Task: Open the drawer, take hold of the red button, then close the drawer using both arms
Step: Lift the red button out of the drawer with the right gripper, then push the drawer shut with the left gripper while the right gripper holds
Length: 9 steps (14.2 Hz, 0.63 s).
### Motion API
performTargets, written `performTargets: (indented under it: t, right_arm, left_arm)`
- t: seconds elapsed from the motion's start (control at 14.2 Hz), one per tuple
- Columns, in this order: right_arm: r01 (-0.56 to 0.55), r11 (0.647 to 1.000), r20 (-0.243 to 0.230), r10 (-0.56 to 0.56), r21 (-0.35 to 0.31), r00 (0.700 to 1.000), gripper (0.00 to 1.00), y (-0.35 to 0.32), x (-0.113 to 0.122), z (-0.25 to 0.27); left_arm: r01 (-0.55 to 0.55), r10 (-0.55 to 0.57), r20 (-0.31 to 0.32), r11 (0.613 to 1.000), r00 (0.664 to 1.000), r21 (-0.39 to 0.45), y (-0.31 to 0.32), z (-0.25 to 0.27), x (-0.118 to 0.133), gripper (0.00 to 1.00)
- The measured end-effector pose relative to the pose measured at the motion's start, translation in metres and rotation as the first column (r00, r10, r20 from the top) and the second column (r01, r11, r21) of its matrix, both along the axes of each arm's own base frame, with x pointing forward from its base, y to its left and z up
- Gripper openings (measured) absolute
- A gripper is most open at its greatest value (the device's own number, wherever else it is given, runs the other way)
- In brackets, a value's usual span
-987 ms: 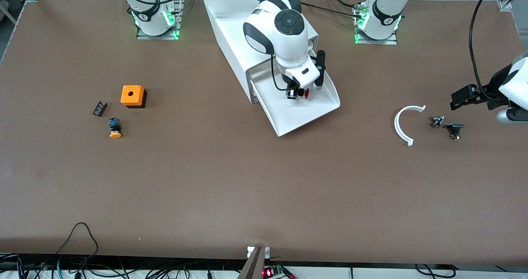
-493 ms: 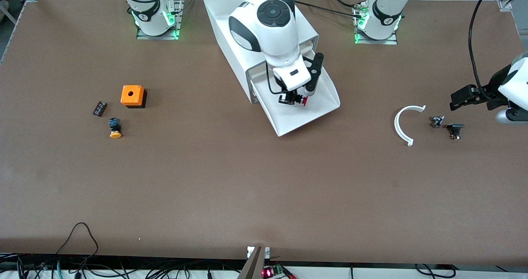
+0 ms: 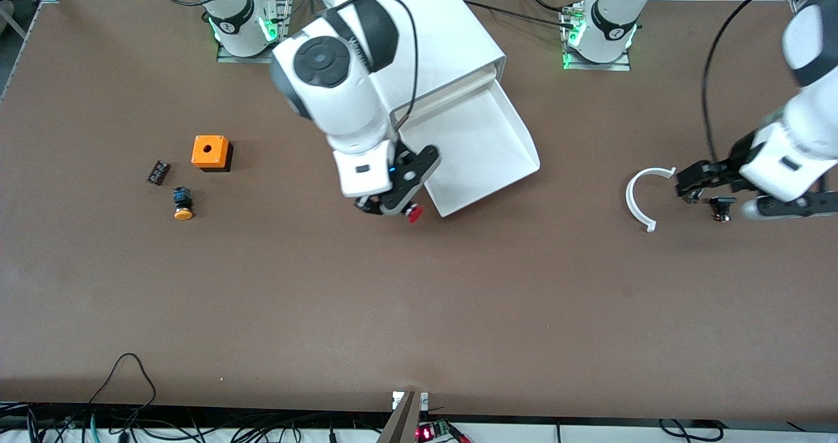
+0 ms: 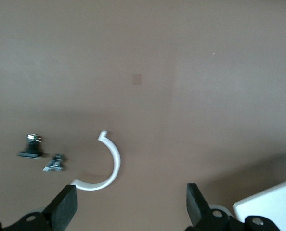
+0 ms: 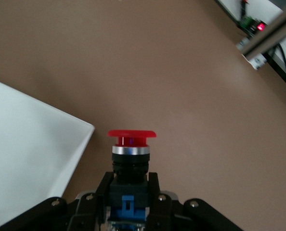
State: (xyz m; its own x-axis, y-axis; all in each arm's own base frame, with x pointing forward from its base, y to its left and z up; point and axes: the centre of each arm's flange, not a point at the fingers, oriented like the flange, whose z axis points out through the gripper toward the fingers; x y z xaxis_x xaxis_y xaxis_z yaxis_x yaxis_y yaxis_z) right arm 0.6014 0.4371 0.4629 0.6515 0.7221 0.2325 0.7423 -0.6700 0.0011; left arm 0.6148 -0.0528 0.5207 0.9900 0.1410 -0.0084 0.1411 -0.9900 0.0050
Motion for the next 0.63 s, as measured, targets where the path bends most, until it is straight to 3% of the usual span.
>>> performTargets:
  t: [0.21, 0.42, 0.63]
  right_arm:
    - [0.219, 0.976, -0.069, -0.219, -0.015, 0.973, 0.33, -0.043, 0.007, -0.01]
    - [0.352, 0.932, -0.134, -0.36, -0.079, 0.923, 0.33, -0.091, 0.003, -0.028]
    - [0.455, 0.878, -0.187, -0.477, -0.149, 0.859, 0.33, -0.174, 0.014, -0.055]
  left_arm:
    - [-0.069, 0.069, 0.011, 0.998, 0.998, -0.014, -0.048, -0.041, 0.0, 1.0]
    - [-0.139, 0.14, 0.035, 0.99, 0.99, -0.034, -0.072, -0.083, -0.003, 1.0]
    - [-0.211, 0.213, 0.038, 0.976, 0.976, -0.055, -0.101, -0.135, -0.012, 1.0]
